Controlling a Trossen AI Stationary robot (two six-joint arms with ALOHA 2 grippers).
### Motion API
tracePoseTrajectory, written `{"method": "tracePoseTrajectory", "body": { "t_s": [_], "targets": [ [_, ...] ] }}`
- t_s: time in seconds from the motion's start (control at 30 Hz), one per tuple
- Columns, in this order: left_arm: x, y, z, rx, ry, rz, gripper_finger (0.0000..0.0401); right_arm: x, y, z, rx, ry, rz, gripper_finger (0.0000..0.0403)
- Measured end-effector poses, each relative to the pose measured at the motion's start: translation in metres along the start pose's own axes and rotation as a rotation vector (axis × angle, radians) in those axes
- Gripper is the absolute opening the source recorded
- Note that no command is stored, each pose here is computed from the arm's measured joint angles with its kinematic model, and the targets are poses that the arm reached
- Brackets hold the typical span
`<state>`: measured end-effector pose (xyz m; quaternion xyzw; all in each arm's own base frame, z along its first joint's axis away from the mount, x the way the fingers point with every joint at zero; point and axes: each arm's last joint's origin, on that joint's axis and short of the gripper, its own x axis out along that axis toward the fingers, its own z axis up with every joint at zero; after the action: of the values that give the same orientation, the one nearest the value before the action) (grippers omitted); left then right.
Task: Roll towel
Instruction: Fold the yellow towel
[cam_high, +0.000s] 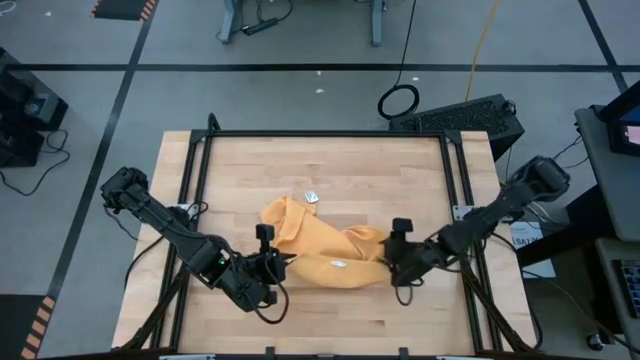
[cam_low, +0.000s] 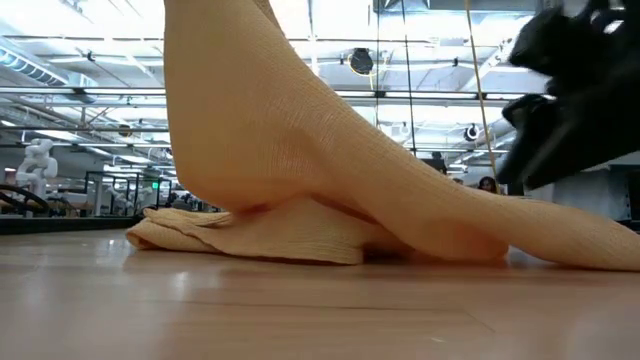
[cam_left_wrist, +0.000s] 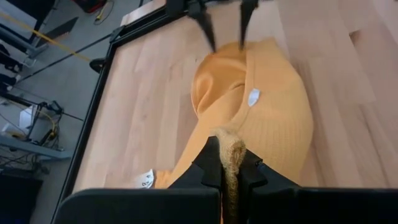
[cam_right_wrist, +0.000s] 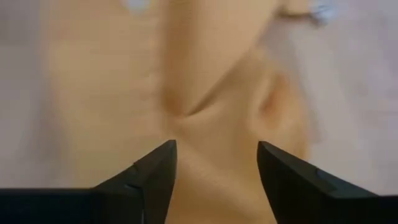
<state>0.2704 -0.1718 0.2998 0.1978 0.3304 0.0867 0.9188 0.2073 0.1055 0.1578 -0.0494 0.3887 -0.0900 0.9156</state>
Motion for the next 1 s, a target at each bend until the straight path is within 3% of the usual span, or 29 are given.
{"method": "tracePoseTrajectory", "body": {
  "t_s": [0.1, 0.33, 0.5, 0.63, 0.7, 0.8, 1.0],
  "targets": [
    [0.000, 0.000, 0.000, -0.002, -0.001, 0.000, 0.0004, 0.013, 0.000, -0.006, -0.066, 0.069, 0.005, 0.0189],
    [0.000, 0.000, 0.000, 0.000, 0.000, 0.001, 0.0004, 0.017, 0.011, -0.009, -0.084, 0.176, 0.321, 0.0140],
    [0.003, 0.004, 0.000, -0.007, 0.003, 0.030, 0.0004, 0.000, 0.016, 0.006, -0.066, 0.075, 0.533, 0.0119],
    [0.007, 0.012, 0.003, -0.032, -0.020, 0.152, 0.0004, -0.020, 0.019, 0.016, -0.094, -0.035, 0.641, 0.0110],
    [0.011, 0.018, 0.007, -0.047, -0.040, 0.209, 0.0004, -0.027, 0.016, 0.019, -0.083, -0.078, 0.611, 0.0107],
    [0.016, 0.024, 0.018, -0.032, -0.100, 0.229, 0.0004, -0.035, 0.006, 0.026, -0.023, -0.170, 0.462, 0.0105],
    [0.028, 0.045, 0.046, 0.063, -0.299, 0.104, 0.0004, -0.061, -0.014, 0.063, 0.079, -0.419, 0.184, 0.0120]
  ]
}}
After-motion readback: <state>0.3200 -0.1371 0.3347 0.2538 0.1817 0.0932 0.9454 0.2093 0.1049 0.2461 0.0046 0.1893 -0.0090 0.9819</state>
